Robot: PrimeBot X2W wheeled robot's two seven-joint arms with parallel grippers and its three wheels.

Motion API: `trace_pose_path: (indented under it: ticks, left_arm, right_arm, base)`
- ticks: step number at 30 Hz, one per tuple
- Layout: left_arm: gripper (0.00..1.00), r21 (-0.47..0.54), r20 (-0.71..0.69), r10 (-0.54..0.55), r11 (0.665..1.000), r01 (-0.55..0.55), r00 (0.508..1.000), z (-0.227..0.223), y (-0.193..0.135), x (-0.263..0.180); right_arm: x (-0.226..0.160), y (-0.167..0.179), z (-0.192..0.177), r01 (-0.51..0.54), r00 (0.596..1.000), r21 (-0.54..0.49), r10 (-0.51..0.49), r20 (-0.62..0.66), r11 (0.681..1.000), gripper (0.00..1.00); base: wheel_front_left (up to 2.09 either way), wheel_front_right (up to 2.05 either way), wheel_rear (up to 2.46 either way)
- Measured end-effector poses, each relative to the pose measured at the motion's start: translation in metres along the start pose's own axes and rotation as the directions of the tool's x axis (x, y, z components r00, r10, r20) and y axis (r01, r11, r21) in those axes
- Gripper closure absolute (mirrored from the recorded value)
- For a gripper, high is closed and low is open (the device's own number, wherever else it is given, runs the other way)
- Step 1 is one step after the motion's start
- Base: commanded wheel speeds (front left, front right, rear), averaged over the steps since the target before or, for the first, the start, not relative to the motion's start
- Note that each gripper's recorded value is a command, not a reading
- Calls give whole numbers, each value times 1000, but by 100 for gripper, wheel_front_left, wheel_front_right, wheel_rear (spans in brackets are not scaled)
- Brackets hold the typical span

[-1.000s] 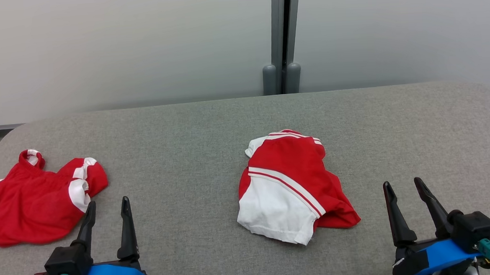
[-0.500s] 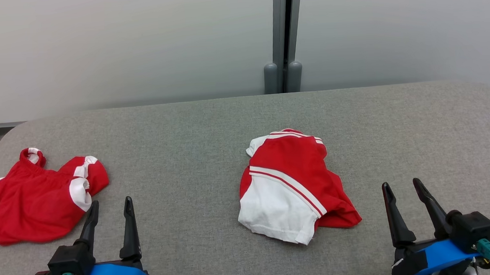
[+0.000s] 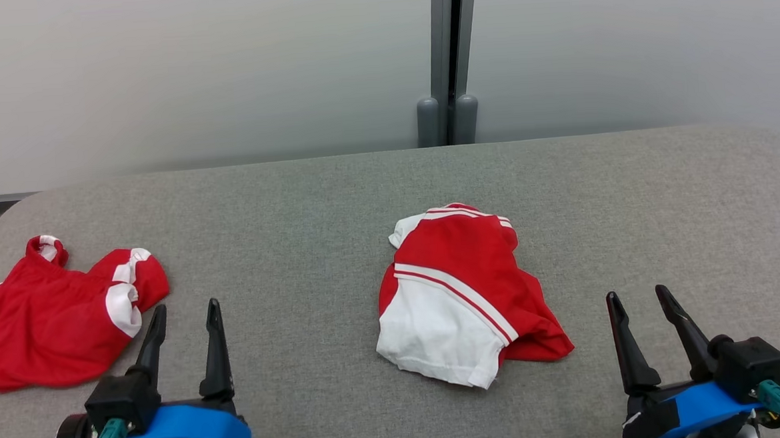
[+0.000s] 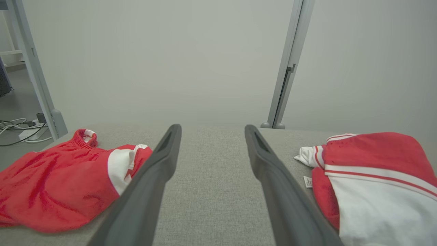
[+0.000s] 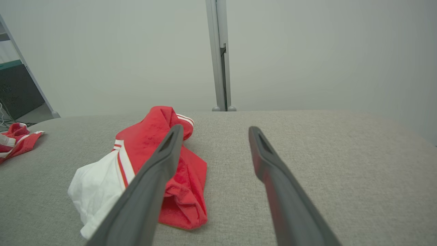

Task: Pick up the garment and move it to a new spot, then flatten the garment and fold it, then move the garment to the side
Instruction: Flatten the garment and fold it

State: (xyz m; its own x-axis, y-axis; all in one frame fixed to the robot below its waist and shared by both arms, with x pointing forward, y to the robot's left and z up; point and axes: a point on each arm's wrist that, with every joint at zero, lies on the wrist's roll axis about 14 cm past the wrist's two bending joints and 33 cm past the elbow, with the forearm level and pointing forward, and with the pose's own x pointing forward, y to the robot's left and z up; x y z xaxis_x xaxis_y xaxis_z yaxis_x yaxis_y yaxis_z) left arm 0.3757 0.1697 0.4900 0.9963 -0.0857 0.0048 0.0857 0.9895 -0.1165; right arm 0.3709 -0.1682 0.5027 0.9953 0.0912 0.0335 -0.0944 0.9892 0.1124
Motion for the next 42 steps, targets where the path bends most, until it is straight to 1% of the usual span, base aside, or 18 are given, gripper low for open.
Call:
trace_pose_path:
  ticks: [4, 8, 12, 16, 18, 23, 27, 31, 34, 37, 42]
  left_arm:
    - [0, -12, 29, -54, 998, 55, 998, 12, -17, 19]
    - [0, -7, 50, -160, 987, 160, 986, 26, -46, 47]
    - [0, 6, 44, -274, 962, 274, 961, 35, -81, 75]
    - [0, 6, 14, -363, 932, 363, 932, 35, -111, 99]
    - [0, -1, -31, -413, 911, 413, 910, 24, -130, 112]
    - [0, -23, -147, -464, 885, 465, 874, -13, -150, 122]
    - [0, -48, -258, -494, 865, 500, 830, -50, -162, 117]
    - [0, -48, -373, -508, 846, 531, 776, -88, -168, 104]
    - [0, -61, -432, -510, 840, 540, 744, -109, -169, 96]
    - [0, -65, -471, -506, 837, 543, 723, -123, -169, 92]
    - [0, -99, -504, -501, 843, 529, 703, -134, -169, 85]
  right_arm:
    - [1, -1, -4, 4, 1000, 1, -4, -11, 1000, 0]
    - [5, -3, -5, 6, 1000, 0, -6, -12, 1000, 0]
    - [5, -9, -10, 24, 999, 1, -24, -26, 1000, 0]
    - [5, -17, -15, 49, 998, -2, -49, -42, 999, 0]
    - [5, -24, -18, 69, 996, -6, -70, -47, 998, 0]
    - [6, -35, -22, 98, 994, -14, -99, -56, 995, 0]
    - [7, -40, -27, 114, 991, -18, -115, -67, 993, 0]
    - [12, -42, -28, 116, 991, -16, -117, -67, 993, 0]
    - [13, -43, -30, 118, 990, -16, -119, -69, 993, 0]
    - [14, -43, -33, 119, 990, -16, -120, -75, 993, 0]
    - [14, -45, -32, 122, 990, -17, -123, -72, 992, 0]
  base:
    - [0, 0, 0]
    - [0, 0, 0]
    - [0, 0, 0]
    - [0, 0, 0]
    - [0, 0, 0]
    - [0, 0, 0]
    - [0, 0, 0]
    - [0, 0, 0]
    - [0, 0, 0]
    - [0, 0, 0]
    - [0, 0, 0]
